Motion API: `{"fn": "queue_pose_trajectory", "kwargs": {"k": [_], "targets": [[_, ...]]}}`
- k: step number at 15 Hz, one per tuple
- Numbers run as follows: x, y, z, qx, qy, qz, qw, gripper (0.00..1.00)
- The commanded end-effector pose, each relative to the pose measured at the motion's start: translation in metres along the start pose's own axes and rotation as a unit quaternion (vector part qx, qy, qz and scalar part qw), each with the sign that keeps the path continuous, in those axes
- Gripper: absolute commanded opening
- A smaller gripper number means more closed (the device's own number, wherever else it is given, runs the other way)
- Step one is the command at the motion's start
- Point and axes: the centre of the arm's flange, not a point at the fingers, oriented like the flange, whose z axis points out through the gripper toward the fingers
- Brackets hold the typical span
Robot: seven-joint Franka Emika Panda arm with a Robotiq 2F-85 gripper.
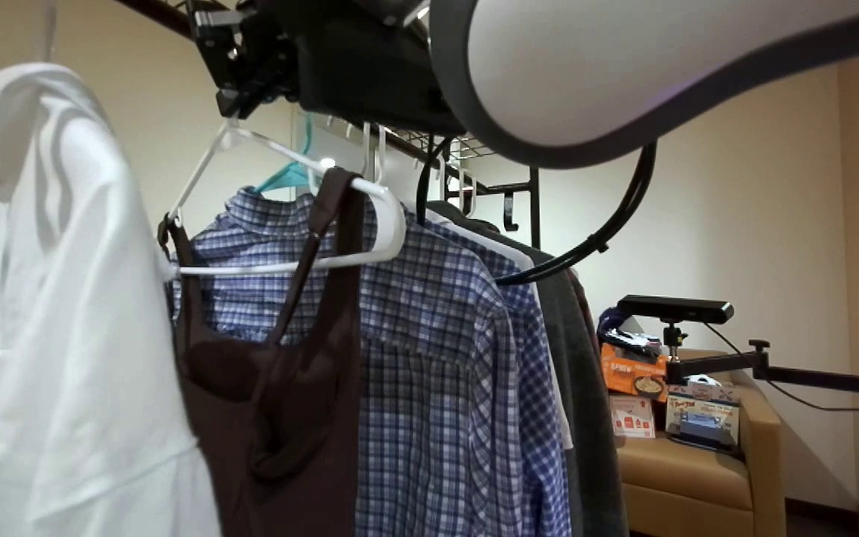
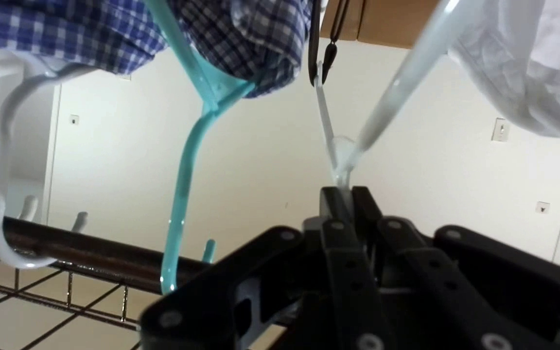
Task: Unhang the brown dress and move it to the back
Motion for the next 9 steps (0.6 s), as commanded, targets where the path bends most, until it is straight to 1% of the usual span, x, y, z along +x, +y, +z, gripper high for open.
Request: {"fn": "queue_pose_trajectory", "kwargs": {"k": [1,4,5,6,9], "targets": [[0.0056,0.0079,0.0072,0.007,-0.015,0.003,0.9999,0.07],[0.0003,0.0129,0.0039,0.010,-0.025,0.002,0.9996,0.07],[-0.0013,0.0129,0.0032,0.009,-0.027,0.004,0.9996,0.33],[-0.0023,0.0135,0.0030,0.011,-0.030,0.007,0.9995,0.34],[0.0005,0.0161,-0.0007,0.012,-0.028,0.013,0.9995,0.51]]}}
